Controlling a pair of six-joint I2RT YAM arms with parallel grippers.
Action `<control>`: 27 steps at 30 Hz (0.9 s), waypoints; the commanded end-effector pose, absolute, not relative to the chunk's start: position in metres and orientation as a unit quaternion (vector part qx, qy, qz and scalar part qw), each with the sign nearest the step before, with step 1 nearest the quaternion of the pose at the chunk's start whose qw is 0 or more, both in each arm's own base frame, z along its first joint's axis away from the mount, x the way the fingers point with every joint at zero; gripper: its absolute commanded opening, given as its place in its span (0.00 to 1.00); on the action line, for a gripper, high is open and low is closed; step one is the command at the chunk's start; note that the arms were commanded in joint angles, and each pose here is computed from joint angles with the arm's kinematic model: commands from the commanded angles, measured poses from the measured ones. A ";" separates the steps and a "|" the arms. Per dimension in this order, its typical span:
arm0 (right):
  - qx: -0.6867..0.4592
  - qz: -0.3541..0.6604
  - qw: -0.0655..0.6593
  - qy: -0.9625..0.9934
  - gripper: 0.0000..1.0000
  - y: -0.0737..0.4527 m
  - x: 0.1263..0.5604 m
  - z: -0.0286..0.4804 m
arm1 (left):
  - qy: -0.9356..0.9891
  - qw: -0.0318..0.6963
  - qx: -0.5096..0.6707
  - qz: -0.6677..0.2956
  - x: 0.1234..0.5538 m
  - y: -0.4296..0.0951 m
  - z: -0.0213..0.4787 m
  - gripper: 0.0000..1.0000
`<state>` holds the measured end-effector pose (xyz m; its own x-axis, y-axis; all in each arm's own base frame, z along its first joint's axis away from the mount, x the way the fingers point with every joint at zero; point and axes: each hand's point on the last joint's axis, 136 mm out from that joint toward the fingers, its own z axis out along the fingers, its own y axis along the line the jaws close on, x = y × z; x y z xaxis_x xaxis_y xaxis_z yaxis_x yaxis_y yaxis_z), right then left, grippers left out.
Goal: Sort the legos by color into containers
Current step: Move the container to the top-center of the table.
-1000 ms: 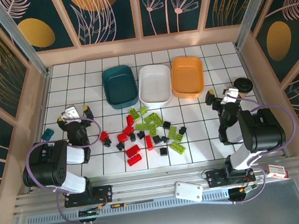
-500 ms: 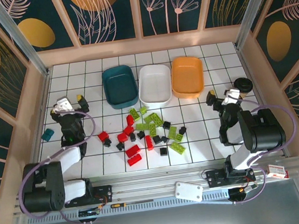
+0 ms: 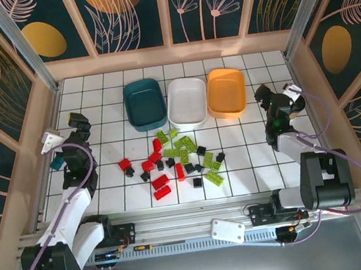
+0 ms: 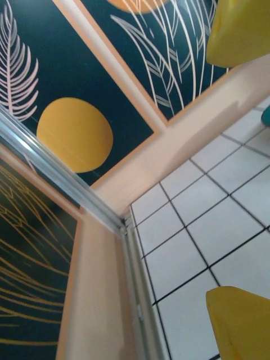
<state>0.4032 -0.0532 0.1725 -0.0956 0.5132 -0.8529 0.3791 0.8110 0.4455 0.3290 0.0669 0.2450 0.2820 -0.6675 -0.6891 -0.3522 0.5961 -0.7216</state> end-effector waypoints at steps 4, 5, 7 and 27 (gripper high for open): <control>0.305 0.239 0.463 0.797 0.87 0.003 0.402 0.119 | 0.633 0.639 -0.371 -0.231 0.338 0.023 0.250 0.99; 0.288 0.225 0.450 0.815 0.87 0.008 0.404 0.117 | 0.641 0.633 -0.358 -0.245 0.340 0.015 0.251 0.99; 0.261 0.193 0.434 0.841 0.87 0.016 0.409 0.112 | 0.660 0.616 -0.328 -0.277 0.345 -0.002 0.251 0.97; 0.218 0.120 0.309 0.918 0.44 0.033 0.434 0.053 | 0.774 0.489 -0.252 -0.314 0.350 -0.055 0.196 0.72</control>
